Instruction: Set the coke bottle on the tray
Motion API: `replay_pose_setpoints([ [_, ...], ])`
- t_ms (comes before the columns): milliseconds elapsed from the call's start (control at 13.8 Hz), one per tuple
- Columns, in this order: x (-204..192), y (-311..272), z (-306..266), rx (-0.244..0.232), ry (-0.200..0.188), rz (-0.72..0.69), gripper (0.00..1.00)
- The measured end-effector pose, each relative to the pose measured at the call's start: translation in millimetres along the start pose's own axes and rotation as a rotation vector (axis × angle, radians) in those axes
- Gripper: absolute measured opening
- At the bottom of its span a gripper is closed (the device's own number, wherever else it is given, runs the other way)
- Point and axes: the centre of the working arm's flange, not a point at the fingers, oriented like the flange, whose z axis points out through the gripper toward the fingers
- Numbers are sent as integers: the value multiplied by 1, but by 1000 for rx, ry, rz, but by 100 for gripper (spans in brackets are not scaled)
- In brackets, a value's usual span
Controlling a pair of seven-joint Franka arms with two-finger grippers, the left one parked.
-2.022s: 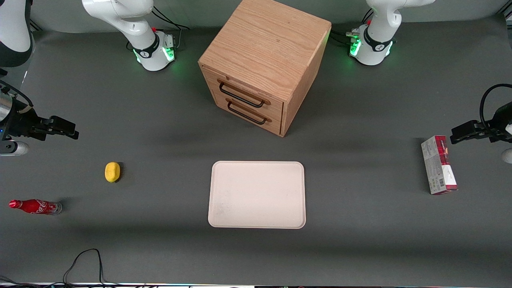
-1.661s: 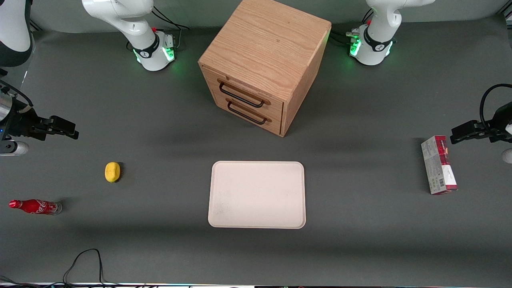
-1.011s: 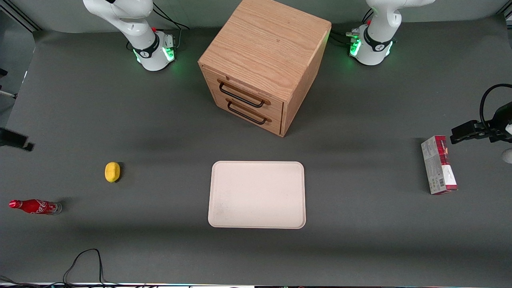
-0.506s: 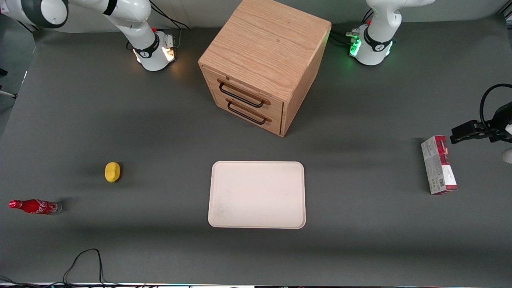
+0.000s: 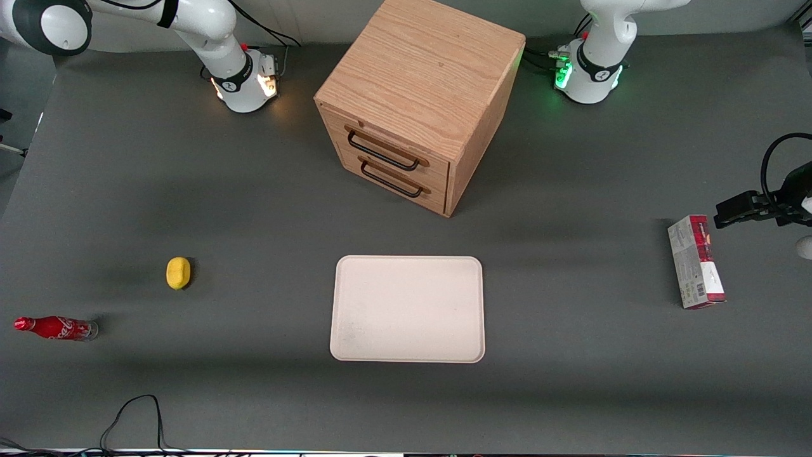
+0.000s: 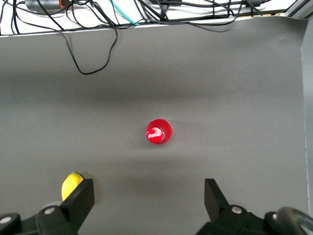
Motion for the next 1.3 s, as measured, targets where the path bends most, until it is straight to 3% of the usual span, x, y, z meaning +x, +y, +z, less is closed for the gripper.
replay_pose_setpoints([
  [361,7,11,68,19,-24,8,100],
  [722,15,11,118,26,-16,5,100],
  [1300,20,1,157,33,-37,-12,100],
])
